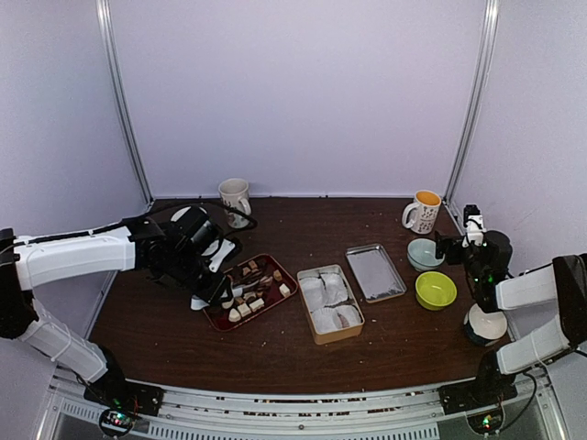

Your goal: Pack the chocolate

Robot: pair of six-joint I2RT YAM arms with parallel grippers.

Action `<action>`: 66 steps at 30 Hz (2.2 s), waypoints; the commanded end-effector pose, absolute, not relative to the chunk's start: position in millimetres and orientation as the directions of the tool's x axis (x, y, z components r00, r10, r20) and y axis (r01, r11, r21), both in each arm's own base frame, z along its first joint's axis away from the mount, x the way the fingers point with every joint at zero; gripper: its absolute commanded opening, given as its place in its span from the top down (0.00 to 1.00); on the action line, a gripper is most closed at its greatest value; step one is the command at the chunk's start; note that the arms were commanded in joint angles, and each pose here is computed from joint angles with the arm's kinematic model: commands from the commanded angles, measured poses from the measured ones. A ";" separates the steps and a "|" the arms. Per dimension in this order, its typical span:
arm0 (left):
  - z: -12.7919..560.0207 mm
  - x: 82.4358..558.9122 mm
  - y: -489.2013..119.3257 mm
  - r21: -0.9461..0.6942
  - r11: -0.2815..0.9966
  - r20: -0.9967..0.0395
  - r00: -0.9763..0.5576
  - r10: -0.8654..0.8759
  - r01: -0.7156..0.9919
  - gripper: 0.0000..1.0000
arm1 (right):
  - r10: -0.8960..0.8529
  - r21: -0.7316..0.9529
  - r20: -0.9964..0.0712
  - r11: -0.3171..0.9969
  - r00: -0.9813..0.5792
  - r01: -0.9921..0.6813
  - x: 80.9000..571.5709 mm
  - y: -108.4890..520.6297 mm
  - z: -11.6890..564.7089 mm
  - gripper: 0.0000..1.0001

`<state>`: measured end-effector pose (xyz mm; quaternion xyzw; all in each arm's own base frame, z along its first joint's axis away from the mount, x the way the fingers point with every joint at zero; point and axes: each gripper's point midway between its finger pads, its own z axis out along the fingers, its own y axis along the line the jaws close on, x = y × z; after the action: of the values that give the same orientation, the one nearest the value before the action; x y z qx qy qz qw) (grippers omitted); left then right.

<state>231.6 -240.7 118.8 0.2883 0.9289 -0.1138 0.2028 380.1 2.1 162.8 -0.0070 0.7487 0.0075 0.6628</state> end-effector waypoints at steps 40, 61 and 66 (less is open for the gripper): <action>112.4 272.9 -268.1 -0.055 0.848 -0.444 -0.773 0.452 0.527 0.61 | 0.032 0.032 -0.999 0.999 -0.006 0.027 371.4 -5.9 175.2 0.00; 170.7 245.8 -286.4 -0.247 0.760 -0.569 -0.725 0.388 0.601 0.75 | 0.032 0.032 -0.999 0.999 -0.005 0.027 371.6 -5.9 175.6 0.00; 192.2 237.4 -310.5 -0.329 0.687 -0.619 -0.698 0.361 0.648 0.75 | 0.033 0.033 -0.999 0.999 -0.008 0.029 371.5 -6.4 175.0 0.00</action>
<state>243.4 -279.3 163.5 0.2728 0.9122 -0.1935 0.2366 372.4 -3.8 172.2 0.0155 0.7156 0.0051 0.6983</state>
